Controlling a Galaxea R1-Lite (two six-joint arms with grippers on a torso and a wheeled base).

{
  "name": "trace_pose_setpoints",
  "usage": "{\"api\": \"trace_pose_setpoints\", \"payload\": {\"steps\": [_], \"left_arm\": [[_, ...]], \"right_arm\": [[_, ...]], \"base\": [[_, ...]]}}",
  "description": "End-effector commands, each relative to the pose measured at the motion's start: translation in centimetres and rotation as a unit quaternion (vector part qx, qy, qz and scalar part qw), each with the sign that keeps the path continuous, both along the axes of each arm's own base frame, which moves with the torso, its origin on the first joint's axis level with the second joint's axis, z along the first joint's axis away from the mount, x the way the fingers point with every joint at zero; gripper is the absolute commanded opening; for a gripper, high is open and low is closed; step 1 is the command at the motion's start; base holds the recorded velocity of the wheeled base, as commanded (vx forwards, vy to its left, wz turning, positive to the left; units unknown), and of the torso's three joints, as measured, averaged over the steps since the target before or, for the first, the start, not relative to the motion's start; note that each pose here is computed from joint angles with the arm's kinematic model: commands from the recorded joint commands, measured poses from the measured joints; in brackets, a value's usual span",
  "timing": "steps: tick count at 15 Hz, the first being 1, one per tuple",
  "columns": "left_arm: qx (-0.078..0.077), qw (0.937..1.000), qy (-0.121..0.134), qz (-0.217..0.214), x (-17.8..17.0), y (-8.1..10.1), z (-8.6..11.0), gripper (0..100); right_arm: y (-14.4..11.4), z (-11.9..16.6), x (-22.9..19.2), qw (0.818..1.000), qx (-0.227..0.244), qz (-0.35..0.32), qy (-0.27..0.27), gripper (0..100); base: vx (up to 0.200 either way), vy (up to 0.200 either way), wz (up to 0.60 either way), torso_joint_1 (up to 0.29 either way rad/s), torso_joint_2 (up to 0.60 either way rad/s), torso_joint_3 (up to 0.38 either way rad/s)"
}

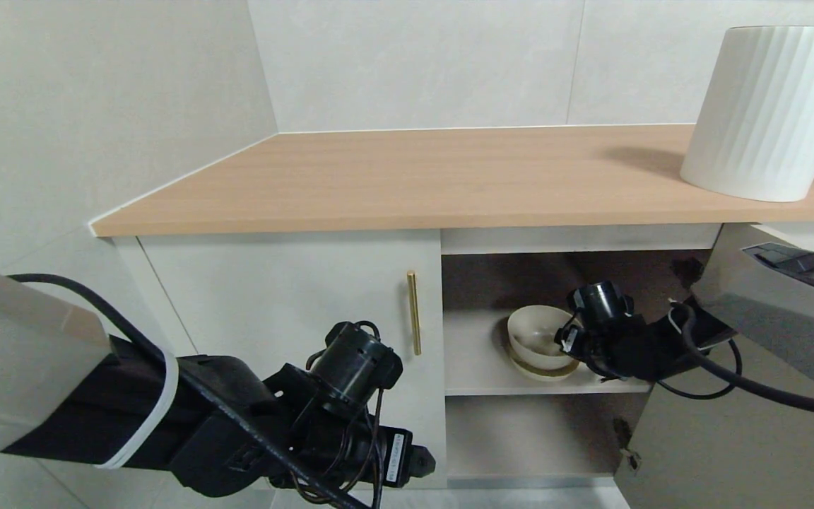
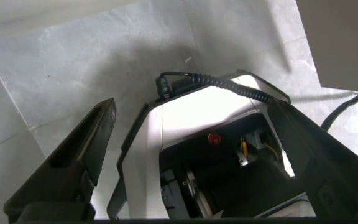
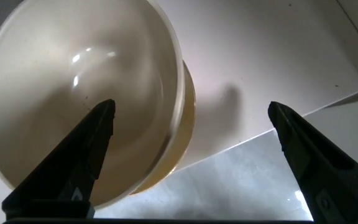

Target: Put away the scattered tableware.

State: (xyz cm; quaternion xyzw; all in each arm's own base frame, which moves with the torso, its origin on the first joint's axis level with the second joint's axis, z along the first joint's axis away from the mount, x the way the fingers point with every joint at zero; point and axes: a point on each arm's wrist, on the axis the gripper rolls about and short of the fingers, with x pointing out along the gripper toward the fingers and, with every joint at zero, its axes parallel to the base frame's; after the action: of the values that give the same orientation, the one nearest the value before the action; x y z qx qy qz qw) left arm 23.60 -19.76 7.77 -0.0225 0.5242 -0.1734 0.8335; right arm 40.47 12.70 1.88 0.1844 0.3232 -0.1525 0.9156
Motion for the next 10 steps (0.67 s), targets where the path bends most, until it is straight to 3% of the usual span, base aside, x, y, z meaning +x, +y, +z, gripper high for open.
{"api": "trace_pose_setpoints", "payload": {"steps": [1, 5, 7, 10], "left_arm": [[-0.005, 0.9997, -0.022, 0.008, -0.2, 0.3, 1.2, 100], [-0.035, 0.9947, -0.092, 0.030, -1.3, 2.2, 5.8, 100], [-0.062, 0.9877, -0.138, 0.042, -2.6, 4.5, 9.4, 100], [-0.089, 0.9787, -0.176, 0.057, -5.3, 7.3, 12.8, 100]], "right_arm": [[0.1, 2.2, -1.5, 1.000, 0.001, 0.018, -0.008, 100], [0.9, 6.5, -8.8, 0.991, 0.001, 0.131, 0.020, 100], [-0.7, 11.2, -12.9, 0.978, -0.032, 0.206, -0.012, 100], [-3.2, 16.8, -19.7, 0.963, -0.019, 0.264, -0.049, 100]], "base": [[0.000, 0.000, 0.00, 0.000, 0.00, 0.000], [0.000, 0.000, 0.00, 0.000, 0.00, 0.000], [0.000, 0.000, 0.00, 0.000, 0.00, 0.000], [0.000, 0.000, 0.00, 0.000, 0.00, 0.000]]}}
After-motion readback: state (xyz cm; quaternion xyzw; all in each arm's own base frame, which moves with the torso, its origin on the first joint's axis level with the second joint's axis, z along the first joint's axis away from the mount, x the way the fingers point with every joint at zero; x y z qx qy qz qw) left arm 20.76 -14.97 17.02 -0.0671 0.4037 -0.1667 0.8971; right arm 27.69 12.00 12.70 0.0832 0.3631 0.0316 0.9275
